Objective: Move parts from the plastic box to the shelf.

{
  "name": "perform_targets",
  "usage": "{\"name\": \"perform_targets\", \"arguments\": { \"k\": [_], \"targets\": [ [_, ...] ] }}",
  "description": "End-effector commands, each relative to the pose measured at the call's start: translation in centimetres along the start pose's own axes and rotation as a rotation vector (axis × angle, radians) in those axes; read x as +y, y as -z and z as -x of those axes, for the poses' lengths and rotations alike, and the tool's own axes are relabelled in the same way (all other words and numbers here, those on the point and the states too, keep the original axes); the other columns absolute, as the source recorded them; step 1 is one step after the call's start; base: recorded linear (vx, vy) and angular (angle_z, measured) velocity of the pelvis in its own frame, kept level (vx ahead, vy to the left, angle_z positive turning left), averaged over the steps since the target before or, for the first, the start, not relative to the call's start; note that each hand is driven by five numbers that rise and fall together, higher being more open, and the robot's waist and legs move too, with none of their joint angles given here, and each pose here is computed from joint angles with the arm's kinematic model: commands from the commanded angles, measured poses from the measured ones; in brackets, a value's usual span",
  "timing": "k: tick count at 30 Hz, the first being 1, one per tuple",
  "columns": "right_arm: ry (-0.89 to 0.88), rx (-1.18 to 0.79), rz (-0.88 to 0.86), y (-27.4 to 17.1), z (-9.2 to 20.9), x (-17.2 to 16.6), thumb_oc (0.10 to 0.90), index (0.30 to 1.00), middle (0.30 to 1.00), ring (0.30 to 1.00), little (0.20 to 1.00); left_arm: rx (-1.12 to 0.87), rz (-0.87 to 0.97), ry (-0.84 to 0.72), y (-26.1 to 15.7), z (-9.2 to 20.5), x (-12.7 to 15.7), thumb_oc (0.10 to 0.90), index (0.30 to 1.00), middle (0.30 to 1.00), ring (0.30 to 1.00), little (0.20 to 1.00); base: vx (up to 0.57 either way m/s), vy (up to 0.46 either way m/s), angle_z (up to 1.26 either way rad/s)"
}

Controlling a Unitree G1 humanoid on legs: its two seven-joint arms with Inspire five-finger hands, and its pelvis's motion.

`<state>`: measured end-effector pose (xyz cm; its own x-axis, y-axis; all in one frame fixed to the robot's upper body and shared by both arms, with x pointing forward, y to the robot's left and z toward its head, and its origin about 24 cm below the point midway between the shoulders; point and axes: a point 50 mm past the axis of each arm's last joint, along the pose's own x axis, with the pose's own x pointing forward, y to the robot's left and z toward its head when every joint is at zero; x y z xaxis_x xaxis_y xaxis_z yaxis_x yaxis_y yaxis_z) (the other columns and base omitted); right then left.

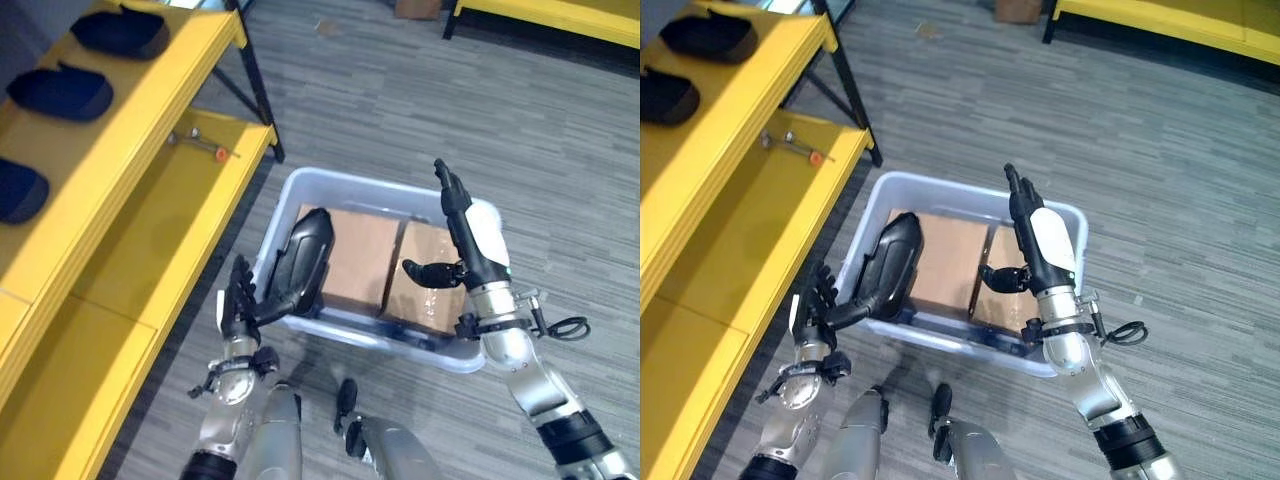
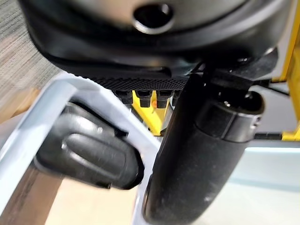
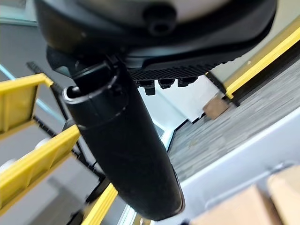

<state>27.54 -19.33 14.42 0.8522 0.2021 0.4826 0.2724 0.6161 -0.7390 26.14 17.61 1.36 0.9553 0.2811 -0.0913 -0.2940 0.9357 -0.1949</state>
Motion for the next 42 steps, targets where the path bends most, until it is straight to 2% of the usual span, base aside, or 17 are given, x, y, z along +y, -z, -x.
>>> {"name": "perform_targets", "arguments": {
  "k": [1, 9, 16, 25, 30, 42],
  "targets": [
    [0.175, -0.136, 0.019, -2.3, -2.2, -2.1, 0.900, 1.000, 1.000, 1.000, 1.000, -0.216, -0.066, 0.071, -4.3, -0.5, 0.6, 0.900, 1.000, 1.000, 1.000, 1.000, 0.15, 0.174, -0.36],
    [0.128, -0.160, 0.177, -2.0, -4.4, -2.2, 0.900, 1.000, 1.000, 1.000, 1.000, -0.289, -0.107, 0.103, -6.0, -0.9, 0.5, 0.900, 1.000, 1.000, 1.000, 1.000, 0.08, 0.148, -0.29],
    [0.026, -0.179, 0.429, -1.1, -6.6, -3.7, 0.900, 1.000, 1.000, 1.000, 1.000, -0.298, -0.122, 0.108, -6.5, -0.8, 0.7, 0.900, 1.000, 1.000, 1.000, 1.000, 0.01, 0.054, 0.05],
    [-0.073, -0.279, 0.532, -2.5, -7.9, -2.7, 0.900, 1.000, 1.000, 1.000, 1.000, -0.315, -0.113, 0.128, -6.9, -0.9, 0.2, 0.900, 1.000, 1.000, 1.000, 1.000, 0.00, -0.011, -0.02],
    [-0.197, -0.411, 0.636, -4.8, -9.6, -0.3, 0.900, 1.000, 1.000, 1.000, 1.000, -0.339, -0.089, 0.114, -7.5, -0.9, 0.3, 0.900, 1.000, 1.000, 1.000, 1.000, -0.03, -0.062, 0.12],
    [-0.157, -0.532, 0.734, -7.6, -11.2, 0.6, 0.900, 1.000, 1.000, 1.000, 1.000, -0.350, -0.059, 0.095, -7.5, -0.7, 0.1, 0.900, 1.000, 1.000, 1.000, 1.000, 0.00, -0.018, 0.08]
  ]
}}
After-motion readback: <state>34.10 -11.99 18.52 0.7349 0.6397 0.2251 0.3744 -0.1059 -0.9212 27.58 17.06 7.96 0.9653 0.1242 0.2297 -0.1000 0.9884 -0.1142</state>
